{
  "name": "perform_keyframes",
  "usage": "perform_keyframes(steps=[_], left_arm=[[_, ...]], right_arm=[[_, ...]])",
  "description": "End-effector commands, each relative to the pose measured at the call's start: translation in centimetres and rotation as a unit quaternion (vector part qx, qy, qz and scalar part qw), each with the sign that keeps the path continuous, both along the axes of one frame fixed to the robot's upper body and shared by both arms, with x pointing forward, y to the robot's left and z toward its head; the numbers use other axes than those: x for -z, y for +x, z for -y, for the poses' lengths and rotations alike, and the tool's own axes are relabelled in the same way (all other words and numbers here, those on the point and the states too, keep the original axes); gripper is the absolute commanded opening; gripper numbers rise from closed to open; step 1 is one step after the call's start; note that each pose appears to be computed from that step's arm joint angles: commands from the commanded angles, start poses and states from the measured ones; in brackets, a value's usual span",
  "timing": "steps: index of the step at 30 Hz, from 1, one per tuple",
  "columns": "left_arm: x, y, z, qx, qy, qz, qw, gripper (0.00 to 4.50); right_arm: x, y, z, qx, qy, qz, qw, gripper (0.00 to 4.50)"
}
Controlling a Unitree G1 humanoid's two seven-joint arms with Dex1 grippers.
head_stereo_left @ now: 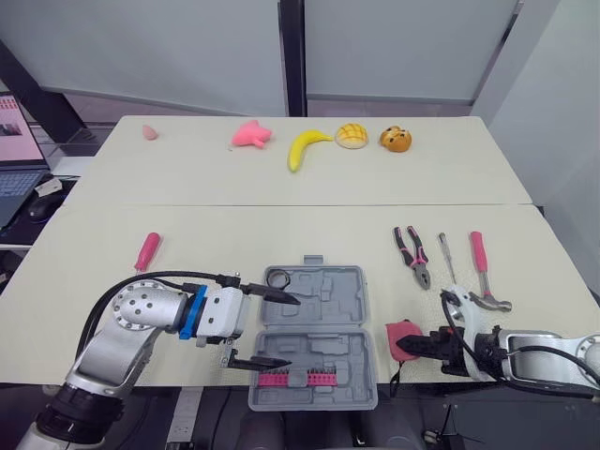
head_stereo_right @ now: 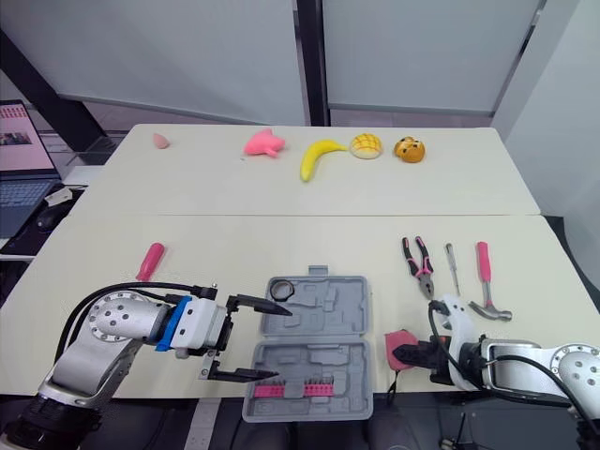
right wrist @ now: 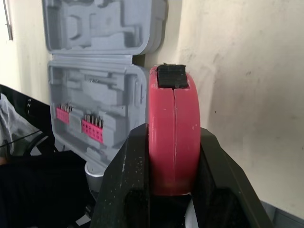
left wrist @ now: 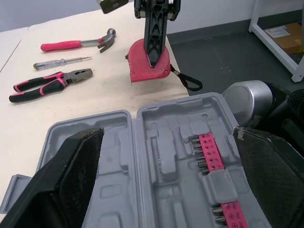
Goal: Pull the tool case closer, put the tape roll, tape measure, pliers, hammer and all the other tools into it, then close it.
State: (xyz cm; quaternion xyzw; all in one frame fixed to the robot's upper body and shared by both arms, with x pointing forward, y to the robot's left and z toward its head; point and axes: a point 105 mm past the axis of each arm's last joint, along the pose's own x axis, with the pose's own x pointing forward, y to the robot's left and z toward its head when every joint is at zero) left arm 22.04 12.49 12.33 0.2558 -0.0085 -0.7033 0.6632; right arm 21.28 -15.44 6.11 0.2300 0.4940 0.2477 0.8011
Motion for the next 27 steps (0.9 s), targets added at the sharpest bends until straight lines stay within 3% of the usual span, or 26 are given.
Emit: perform_keyframes(steps=[1,12,14,19,22,26,27], left_arm=[[-0.5,-0.3,0.4,0.003,-0.020,0.018,1.000,4.50],[-0.7,-0.4,1.3,0.007,-0.047,0.021,0.999,4.50],[-0.7,-0.3,1.4,0.008,-0.046,0.022,0.999,4.50],[-0.6,-0.2,1.6,0.007,-0.047,0.024,0.999,4.50],[-0.6,-0.1,1.6,0.003,-0.049,0.023,0.999,4.50],[-0.6,-0.1,1.5,-0.002,-0.049,0.023,0.999,4.50],[-0.5,0.0,1.5,-0.002,-0.049,0.023,0.999,4.50]], right_arm=[[0.3,0.5,0.0,0.010,0.001,-0.001,1.000,0.76],[1.5,1.6,-0.2,0.019,0.009,-0.015,1.000,0.76],[1.5,1.7,-0.1,0.022,0.009,-0.017,1.000,1.48],[1.4,1.8,0.4,0.033,0.009,-0.021,0.999,2.56],[0.5,1.4,1.4,0.033,0.007,-0.019,0.999,3.24],[-1.4,0.3,3.3,0.010,-0.011,-0.006,1.000,4.48],[-1.7,0.2,3.6,0.004,-0.015,-0.002,1.000,4.48]])
